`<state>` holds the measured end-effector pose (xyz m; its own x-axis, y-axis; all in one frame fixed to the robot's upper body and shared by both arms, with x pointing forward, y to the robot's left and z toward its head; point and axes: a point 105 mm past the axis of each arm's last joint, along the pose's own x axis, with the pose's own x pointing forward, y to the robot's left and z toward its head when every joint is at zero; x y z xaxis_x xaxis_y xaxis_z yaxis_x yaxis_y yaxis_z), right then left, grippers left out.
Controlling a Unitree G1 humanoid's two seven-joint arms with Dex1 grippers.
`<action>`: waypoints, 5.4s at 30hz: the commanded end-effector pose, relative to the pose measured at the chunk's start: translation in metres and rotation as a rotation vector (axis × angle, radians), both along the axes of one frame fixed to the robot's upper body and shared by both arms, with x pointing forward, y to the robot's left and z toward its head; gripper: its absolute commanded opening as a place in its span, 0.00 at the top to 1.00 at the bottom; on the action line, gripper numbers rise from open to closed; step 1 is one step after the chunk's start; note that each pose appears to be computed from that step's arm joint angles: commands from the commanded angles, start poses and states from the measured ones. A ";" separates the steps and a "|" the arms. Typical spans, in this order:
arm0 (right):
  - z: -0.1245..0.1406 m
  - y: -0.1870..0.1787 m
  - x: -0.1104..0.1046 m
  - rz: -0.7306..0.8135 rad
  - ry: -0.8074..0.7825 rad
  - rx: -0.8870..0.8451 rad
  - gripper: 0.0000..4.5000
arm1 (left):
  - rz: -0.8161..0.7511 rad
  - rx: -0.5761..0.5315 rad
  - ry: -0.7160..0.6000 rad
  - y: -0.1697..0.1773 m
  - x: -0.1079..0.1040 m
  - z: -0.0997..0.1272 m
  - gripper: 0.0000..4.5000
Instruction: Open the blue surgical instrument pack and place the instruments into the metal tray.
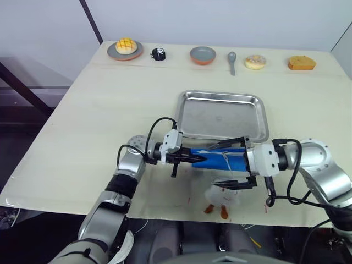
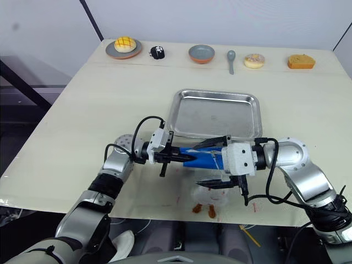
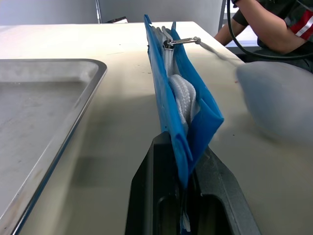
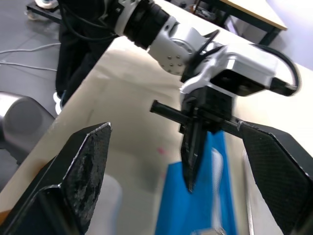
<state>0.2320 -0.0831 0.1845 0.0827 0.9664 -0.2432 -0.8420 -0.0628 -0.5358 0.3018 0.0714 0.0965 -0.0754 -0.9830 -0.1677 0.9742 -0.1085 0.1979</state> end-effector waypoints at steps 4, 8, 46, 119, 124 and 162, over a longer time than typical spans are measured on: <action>0.027 -0.041 0.009 -0.177 0.150 0.226 0.01 | -0.033 0.038 0.002 -0.005 -0.005 -0.007 1.00; 0.013 -0.065 0.018 -0.275 0.244 0.241 0.01 | -0.037 0.038 0.000 -0.006 -0.007 -0.008 1.00; -0.075 -0.076 0.034 -0.309 0.415 0.159 1.00 | -0.009 -0.002 0.054 0.000 -0.003 0.005 0.92; -0.079 -0.091 0.041 -0.294 0.341 0.121 1.00 | 0.265 0.374 0.078 0.129 0.003 0.024 1.00; -0.078 -0.091 0.040 -0.290 0.341 0.120 1.00 | 0.231 0.349 0.129 0.114 -0.005 0.011 1.00; -0.025 -0.074 0.036 -0.187 0.364 0.362 1.00 | 0.224 0.419 0.185 0.126 -0.013 -0.003 1.00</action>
<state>0.2691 -0.1554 0.1485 0.2482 0.9675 0.0488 -0.9632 0.2519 -0.0936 0.2921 0.1817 0.1016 0.0701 -0.8697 -0.4885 0.9975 0.0634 0.0304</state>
